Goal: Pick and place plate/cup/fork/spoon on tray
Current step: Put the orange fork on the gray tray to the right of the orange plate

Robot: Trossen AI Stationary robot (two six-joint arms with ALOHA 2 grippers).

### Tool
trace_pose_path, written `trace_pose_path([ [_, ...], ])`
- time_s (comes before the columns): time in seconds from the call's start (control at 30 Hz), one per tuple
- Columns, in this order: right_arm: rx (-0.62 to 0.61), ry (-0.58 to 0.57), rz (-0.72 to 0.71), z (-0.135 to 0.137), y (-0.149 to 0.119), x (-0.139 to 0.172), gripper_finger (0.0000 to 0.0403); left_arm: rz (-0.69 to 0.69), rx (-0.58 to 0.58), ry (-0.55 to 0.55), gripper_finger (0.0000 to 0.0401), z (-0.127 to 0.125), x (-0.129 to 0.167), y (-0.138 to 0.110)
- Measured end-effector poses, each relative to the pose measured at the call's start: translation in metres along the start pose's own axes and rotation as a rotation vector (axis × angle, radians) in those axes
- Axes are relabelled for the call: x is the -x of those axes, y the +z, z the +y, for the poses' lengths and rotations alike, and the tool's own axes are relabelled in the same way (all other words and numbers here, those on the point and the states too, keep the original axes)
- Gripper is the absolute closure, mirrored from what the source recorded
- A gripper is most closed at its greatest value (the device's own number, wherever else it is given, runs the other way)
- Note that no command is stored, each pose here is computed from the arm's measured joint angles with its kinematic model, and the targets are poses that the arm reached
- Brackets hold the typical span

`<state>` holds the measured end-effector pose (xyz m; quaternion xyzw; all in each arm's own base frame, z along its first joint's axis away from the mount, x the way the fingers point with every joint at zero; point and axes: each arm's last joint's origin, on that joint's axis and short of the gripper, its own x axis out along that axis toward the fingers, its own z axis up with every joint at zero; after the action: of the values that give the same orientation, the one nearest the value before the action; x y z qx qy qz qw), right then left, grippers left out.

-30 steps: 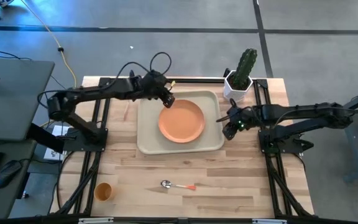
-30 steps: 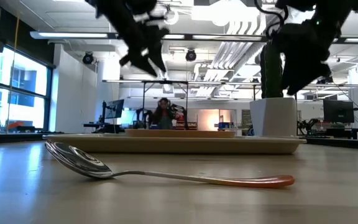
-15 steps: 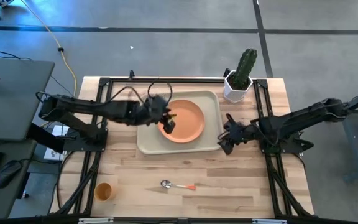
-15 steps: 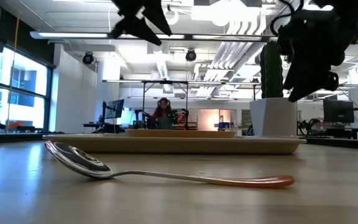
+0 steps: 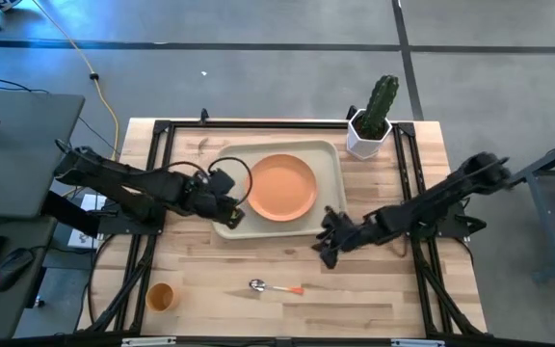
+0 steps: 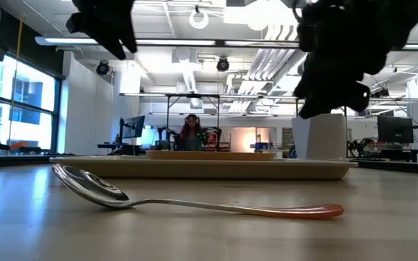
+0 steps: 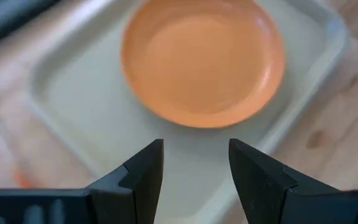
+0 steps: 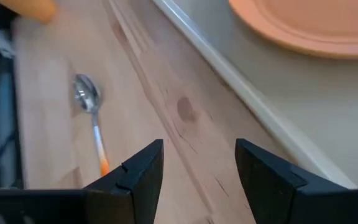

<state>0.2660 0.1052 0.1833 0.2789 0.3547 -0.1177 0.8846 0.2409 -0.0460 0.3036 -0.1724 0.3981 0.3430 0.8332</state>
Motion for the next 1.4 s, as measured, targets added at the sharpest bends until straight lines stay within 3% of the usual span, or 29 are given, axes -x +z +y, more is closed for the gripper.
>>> trace_pose_path([
  [0.13,0.008,-0.089,0.050,0.031,0.012,-0.025,0.0213,-0.038,-0.094,0.030,0.0232,0.023,0.021,0.001],
  [0.33,0.089,-0.163,0.093,0.079,0.034,-0.056,0.0213,-0.122,-0.140,-0.036,0.0232,0.052,0.052,-0.017],
  [0.57,0.240,-0.240,0.241,0.101,0.036,-0.095,0.0213,-0.169,-0.097,-0.132,0.0232,0.077,0.045,-0.054],
  [0.73,0.214,-0.250,0.264,0.112,0.045,-0.115,0.0213,-0.178,-0.072,-0.229,0.0232,0.072,0.031,-0.072],
  [0.97,0.335,-0.196,0.263,0.127,0.072,-0.115,0.0213,-0.213,-0.042,-0.353,0.0232,0.051,0.013,-0.091],
  [1.2,0.315,-0.064,0.253,0.134,0.080,-0.118,0.0213,-0.201,-0.096,-0.405,0.0232,0.037,0.010,-0.106],
  [1.4,0.233,-0.124,0.228,0.133,0.081,-0.117,0.0213,-0.247,-0.179,-0.520,0.0232,0.024,0.020,-0.111],
])
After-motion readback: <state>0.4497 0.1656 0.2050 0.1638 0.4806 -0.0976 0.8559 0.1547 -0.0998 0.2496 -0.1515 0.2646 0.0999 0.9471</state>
